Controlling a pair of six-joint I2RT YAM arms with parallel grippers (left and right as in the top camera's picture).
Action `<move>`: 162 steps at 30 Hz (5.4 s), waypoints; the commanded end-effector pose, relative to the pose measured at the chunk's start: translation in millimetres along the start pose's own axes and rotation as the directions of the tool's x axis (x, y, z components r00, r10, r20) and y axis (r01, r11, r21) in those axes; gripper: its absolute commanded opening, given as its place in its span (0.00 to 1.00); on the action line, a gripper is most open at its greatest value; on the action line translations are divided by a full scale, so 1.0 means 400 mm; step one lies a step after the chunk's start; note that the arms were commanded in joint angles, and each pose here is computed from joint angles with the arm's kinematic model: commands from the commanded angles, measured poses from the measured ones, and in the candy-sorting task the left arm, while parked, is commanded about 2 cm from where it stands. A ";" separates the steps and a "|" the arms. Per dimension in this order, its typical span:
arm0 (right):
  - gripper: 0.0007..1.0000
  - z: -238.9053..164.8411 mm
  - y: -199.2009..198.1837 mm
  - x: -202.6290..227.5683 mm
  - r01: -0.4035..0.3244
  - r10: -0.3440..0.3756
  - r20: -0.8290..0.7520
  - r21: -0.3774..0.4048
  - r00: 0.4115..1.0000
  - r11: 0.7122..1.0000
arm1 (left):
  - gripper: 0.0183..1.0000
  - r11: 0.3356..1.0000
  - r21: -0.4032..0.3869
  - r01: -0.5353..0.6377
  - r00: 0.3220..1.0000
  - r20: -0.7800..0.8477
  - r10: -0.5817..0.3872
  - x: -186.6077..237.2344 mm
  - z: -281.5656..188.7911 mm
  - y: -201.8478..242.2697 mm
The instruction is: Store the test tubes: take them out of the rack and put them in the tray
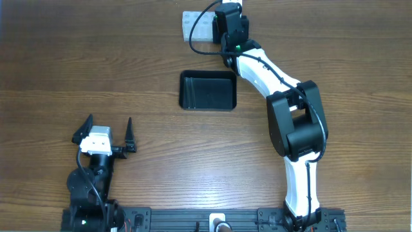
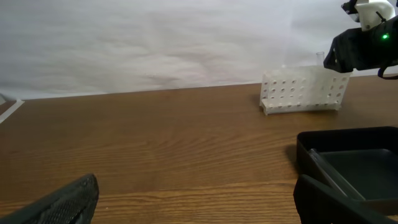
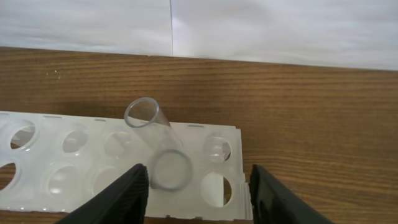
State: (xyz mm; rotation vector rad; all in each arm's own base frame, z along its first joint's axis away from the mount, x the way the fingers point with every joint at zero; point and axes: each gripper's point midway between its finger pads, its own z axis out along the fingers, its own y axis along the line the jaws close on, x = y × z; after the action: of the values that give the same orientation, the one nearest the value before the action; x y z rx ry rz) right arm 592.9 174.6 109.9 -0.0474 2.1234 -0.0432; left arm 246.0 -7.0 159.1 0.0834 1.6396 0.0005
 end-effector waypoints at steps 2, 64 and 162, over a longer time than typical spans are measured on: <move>0.47 0.004 -0.001 -0.018 -0.012 0.012 0.021 0.015 1.000 1.000 | 1.00 1.000 0.013 0.011 1.000 0.003 -0.011 0.002 0.000 -0.007; 0.23 0.021 0.024 -0.034 -0.031 0.030 0.083 0.006 0.996 1.000 | 1.00 1.000 0.013 0.011 1.000 0.003 -0.011 0.002 0.000 -0.007; 0.01 -0.278 0.220 0.257 -0.188 0.067 -0.571 -0.156 0.818 0.970 | 1.00 1.000 0.013 0.011 1.000 0.003 -0.011 0.002 0.000 -0.007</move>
State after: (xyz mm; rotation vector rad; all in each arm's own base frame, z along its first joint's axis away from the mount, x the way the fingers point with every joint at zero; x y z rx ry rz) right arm 440.2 256.8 76.4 -0.0132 2.7269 0.3057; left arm 246.0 -7.0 159.3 0.0831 1.6389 0.0008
